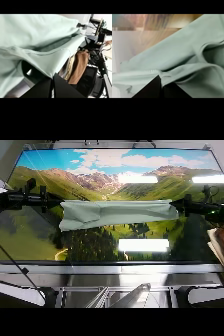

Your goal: Fold the shirts.

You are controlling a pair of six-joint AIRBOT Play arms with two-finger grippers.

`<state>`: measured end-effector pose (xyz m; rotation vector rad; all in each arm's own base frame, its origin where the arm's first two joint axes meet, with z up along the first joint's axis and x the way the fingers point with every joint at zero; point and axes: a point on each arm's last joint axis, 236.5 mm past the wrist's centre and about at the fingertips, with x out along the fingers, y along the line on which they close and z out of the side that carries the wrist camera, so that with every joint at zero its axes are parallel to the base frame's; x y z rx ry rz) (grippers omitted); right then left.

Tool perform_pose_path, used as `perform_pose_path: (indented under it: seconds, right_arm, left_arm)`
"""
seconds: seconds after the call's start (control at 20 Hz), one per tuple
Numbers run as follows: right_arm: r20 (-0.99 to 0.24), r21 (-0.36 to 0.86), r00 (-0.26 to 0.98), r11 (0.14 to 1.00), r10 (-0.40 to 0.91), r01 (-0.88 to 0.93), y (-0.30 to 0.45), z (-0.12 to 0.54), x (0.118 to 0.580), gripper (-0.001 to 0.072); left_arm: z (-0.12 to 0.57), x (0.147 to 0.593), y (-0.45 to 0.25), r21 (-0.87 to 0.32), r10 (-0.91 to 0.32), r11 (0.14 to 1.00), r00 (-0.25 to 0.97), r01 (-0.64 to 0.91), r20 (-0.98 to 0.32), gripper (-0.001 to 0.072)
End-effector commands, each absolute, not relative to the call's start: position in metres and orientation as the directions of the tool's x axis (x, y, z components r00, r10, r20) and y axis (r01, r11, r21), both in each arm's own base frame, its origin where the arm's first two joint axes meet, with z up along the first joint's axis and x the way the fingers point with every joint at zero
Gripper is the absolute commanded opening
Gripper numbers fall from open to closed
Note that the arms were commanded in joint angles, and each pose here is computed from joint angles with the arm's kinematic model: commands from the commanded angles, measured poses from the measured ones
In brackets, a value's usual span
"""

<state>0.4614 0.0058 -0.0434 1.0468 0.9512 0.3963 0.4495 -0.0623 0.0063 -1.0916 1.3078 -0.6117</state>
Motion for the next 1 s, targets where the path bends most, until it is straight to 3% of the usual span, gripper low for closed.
perform_pose_path:
  seconds: [0.0,0.2,0.25,0.3,0.35,0.45,0.5,0.6,0.65,0.75,0.95]
  right_arm:
    - [-0.499,0.855,0.543,0.488,0.676,0.178,0.002,-0.080,0.473,0.0023]
    - [-0.506,0.837,0.538,0.535,0.674,0.117,0.001,-0.089,0.472,0.0023]
    - [-0.506,0.832,0.538,0.546,0.674,0.099,0.001,-0.090,0.472,0.0033]
    - [-0.505,0.831,0.539,0.549,0.675,0.091,0.000,-0.089,0.472,0.0148]
    - [-0.500,0.834,0.538,0.545,0.679,0.086,-0.002,-0.087,0.471,0.0303]
    - [-0.475,0.842,0.533,0.538,0.701,0.043,-0.010,-0.070,0.471,0.0340]
    - [-0.486,0.824,0.530,0.566,0.695,0.014,-0.021,-0.062,0.471,0.0404]
    - [-0.561,0.749,0.540,0.662,0.628,0.008,-0.054,-0.056,0.474,0.0650]
    - [-0.606,0.716,0.543,0.696,0.581,0.053,-0.070,-0.059,0.476,0.0685]
    - [-0.677,0.660,0.522,0.742,0.519,0.118,-0.087,-0.071,0.473,0.0688]
    - [-0.685,0.689,0.413,0.718,0.599,0.102,-0.047,-0.094,0.464,0.0688]
  left_arm:
    - [-0.025,0.481,-0.069,-0.886,-0.876,0.411,0.176,-0.215,-0.449,0.0030]
    - [-0.044,0.495,-0.089,-0.894,-0.897,0.414,0.092,-0.171,-0.433,0.0035]
    - [-0.044,0.496,-0.089,-0.897,-0.901,0.412,0.076,-0.159,-0.427,0.0110]
    - [-0.043,0.500,-0.086,-0.892,-0.900,0.411,0.070,-0.188,-0.429,0.0300]
    - [-0.039,0.502,-0.080,-0.888,-0.901,0.405,0.068,-0.219,-0.428,0.0300]
    - [-0.021,0.506,-0.066,-0.888,-0.902,0.402,0.071,-0.226,-0.426,0.0300]
    - [-0.011,0.509,-0.057,-0.887,-0.899,0.402,0.085,-0.227,-0.429,0.0300]
    - [0.012,0.514,-0.039,-0.888,-0.891,0.408,0.121,-0.214,-0.438,0.0300]
    - [0.020,0.516,-0.036,-0.889,-0.886,0.412,0.140,-0.202,-0.442,0.0300]
    - [0.027,0.515,-0.039,-0.888,-0.879,0.411,0.168,-0.208,-0.446,0.0300]
    - [0.022,0.505,-0.070,-0.890,-0.888,0.421,0.124,-0.176,-0.444,0.0299]
